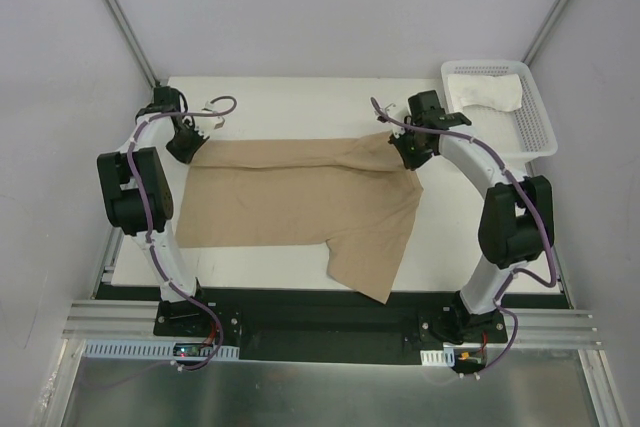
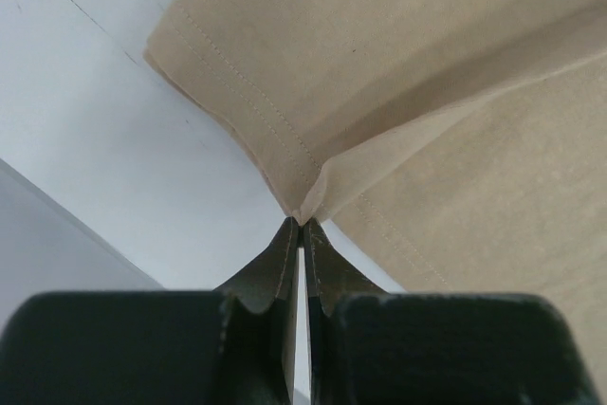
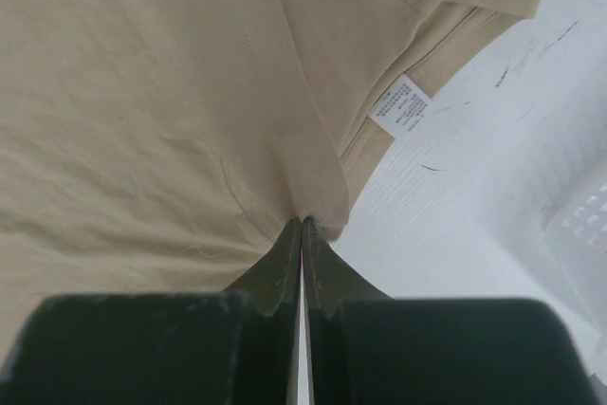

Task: Roll the t-shirts
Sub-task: Fold the T-shirt at the center of the board.

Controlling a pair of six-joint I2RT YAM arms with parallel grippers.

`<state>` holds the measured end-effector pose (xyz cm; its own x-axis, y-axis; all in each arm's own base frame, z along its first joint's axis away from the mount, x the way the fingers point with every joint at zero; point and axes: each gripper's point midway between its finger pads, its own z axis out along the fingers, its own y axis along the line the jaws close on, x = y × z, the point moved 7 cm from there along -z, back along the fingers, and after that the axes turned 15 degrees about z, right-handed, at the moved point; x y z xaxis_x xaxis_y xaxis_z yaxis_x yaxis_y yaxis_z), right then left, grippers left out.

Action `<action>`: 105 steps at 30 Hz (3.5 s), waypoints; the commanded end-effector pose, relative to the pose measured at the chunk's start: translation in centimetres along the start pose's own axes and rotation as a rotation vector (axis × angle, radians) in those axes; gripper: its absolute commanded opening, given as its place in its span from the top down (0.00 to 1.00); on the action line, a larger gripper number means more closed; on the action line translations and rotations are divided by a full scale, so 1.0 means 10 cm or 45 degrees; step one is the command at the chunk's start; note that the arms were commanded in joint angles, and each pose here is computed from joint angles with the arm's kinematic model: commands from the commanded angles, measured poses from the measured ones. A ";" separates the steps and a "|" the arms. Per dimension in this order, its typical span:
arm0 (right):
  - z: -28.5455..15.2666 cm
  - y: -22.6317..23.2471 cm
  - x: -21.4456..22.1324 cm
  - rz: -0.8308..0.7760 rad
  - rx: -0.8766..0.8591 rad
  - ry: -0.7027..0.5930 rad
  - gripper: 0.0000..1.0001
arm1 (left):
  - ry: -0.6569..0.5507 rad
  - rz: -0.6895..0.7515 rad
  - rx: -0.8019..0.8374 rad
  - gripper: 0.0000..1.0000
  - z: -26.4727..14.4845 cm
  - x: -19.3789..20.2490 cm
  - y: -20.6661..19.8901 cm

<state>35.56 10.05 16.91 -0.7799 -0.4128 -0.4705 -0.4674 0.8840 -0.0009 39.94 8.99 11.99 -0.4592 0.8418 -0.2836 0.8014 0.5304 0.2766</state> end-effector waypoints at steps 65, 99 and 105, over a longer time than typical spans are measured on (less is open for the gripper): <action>0.73 -0.87 -0.78 1.125 -0.558 -0.014 0.96 | 0.125 -0.868 0.086 0.98 0.36 -0.19 0.25; 0.90 -0.88 -0.85 1.140 -0.288 0.003 0.62 | 0.150 -0.830 -0.004 1.00 0.16 -0.17 0.33; 0.92 -0.88 -0.79 1.125 -0.153 0.042 0.62 | 0.155 -0.829 -0.027 1.00 0.16 -0.17 0.40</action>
<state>49.93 8.49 12.27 -0.8964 0.3895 -0.2115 0.2272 0.8135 0.5354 44.37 9.11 9.52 -0.9004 0.3408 -0.2705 0.3365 0.9395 0.0634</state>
